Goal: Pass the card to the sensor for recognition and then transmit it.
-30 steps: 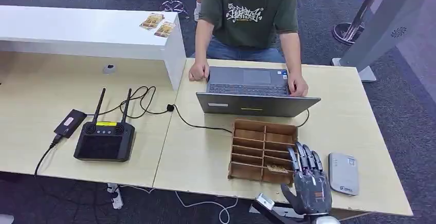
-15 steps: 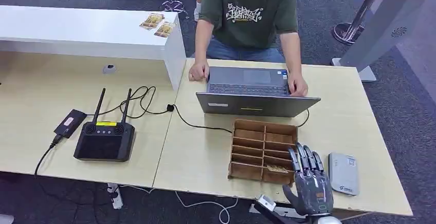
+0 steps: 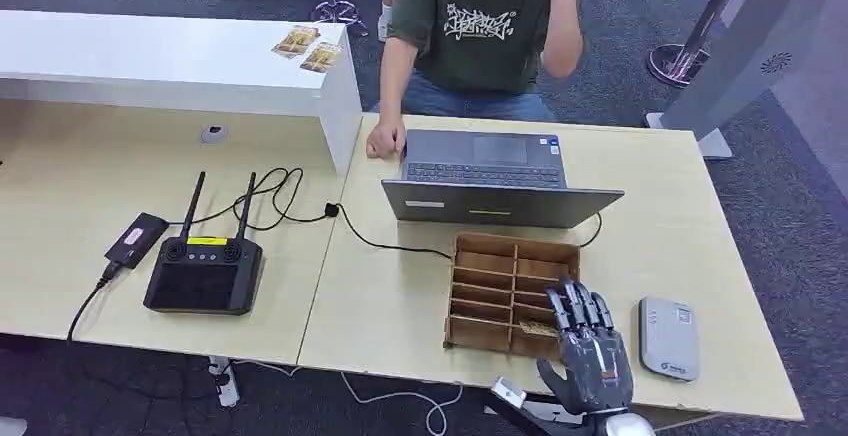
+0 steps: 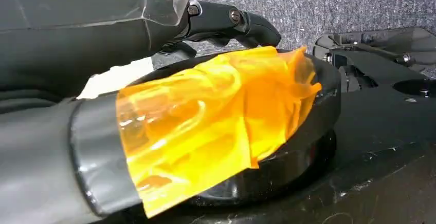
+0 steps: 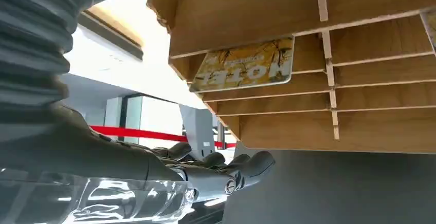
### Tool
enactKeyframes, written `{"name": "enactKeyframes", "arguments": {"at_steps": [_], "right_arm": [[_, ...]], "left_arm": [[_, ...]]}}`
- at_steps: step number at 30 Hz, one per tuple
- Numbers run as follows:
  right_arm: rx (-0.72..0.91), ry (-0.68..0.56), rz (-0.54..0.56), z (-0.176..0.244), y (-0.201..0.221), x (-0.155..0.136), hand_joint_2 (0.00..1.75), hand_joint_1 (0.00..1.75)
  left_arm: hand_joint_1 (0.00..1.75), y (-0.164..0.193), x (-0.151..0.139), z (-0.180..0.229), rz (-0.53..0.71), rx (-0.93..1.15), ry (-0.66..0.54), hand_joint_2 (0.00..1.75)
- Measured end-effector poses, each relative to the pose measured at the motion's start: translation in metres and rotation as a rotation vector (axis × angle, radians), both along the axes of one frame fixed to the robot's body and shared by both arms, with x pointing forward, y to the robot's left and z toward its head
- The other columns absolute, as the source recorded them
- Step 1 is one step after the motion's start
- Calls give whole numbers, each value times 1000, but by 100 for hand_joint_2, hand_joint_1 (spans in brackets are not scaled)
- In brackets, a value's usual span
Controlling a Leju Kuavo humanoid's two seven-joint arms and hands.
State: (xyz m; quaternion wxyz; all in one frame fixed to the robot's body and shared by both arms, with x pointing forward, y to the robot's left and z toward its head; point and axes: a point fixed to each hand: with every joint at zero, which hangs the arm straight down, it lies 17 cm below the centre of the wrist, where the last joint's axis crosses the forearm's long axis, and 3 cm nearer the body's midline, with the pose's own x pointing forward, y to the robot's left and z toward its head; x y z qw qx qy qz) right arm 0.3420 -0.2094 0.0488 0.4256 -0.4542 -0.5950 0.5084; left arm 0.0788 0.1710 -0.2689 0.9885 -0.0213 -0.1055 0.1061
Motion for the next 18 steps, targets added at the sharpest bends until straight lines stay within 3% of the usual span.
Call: {"name": "enactKeyframes", "arguments": {"at_steps": [18], "right_arm": [[-6,1,-2,-1,0,-1,175,0]], "left_arm": [[0,0,0,0,0,0,0,0]]}}
